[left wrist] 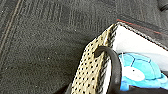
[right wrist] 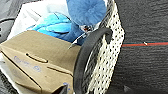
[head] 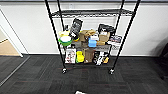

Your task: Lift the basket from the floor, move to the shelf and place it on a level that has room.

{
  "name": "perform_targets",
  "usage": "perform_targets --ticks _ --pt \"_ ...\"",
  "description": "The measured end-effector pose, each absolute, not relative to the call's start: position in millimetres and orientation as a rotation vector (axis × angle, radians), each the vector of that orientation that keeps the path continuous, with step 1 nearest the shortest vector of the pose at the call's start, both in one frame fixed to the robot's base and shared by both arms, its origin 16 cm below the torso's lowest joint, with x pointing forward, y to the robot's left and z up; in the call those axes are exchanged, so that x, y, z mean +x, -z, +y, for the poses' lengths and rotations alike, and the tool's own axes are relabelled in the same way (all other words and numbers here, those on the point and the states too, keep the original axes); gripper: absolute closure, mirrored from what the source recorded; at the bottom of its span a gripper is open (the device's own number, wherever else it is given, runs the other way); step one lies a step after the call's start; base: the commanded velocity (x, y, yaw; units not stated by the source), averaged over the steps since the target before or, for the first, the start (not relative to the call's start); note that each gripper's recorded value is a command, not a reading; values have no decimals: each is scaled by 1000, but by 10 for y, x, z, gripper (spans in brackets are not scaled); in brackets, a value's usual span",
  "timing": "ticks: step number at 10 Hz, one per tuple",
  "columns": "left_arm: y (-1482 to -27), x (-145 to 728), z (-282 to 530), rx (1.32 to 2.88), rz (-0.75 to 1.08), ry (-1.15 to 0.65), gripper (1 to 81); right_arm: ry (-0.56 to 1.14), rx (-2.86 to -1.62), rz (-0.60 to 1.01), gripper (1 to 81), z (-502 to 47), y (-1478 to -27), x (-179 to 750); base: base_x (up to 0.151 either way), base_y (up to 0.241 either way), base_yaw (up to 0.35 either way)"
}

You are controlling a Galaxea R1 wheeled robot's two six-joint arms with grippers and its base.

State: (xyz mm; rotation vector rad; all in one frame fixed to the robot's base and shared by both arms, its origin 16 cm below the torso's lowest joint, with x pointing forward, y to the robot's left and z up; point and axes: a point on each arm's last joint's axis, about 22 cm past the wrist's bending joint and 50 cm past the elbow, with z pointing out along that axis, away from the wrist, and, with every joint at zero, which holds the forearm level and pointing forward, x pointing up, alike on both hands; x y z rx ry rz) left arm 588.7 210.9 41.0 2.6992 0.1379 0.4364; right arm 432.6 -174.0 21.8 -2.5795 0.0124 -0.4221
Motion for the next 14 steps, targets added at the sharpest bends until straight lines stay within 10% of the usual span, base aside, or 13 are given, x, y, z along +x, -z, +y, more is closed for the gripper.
perform_targets --ticks 9,10,12,13,14 --pt "-375 5793 1818 2674 91 -430 10 454 -2525 62 10 -1448 -365 4696 0 0 0" --pt "-372 5790 1801 2679 52 -437 811 454 -2526 62 10 -1455 -363 4695 0 0 0" --pt "-350 5775 1895 2696 35 -443 811 455 -2523 63 10 -1444 -368 4701 0 0 0" --pt "-352 5776 1874 2694 32 -443 811 444 -2520 96 811 -1444 -367 4702 0 0 0" --pt "-350 5775 1895 2696 35 -443 811 446 -2523 89 811 -1456 -366 4702 0 0 0"
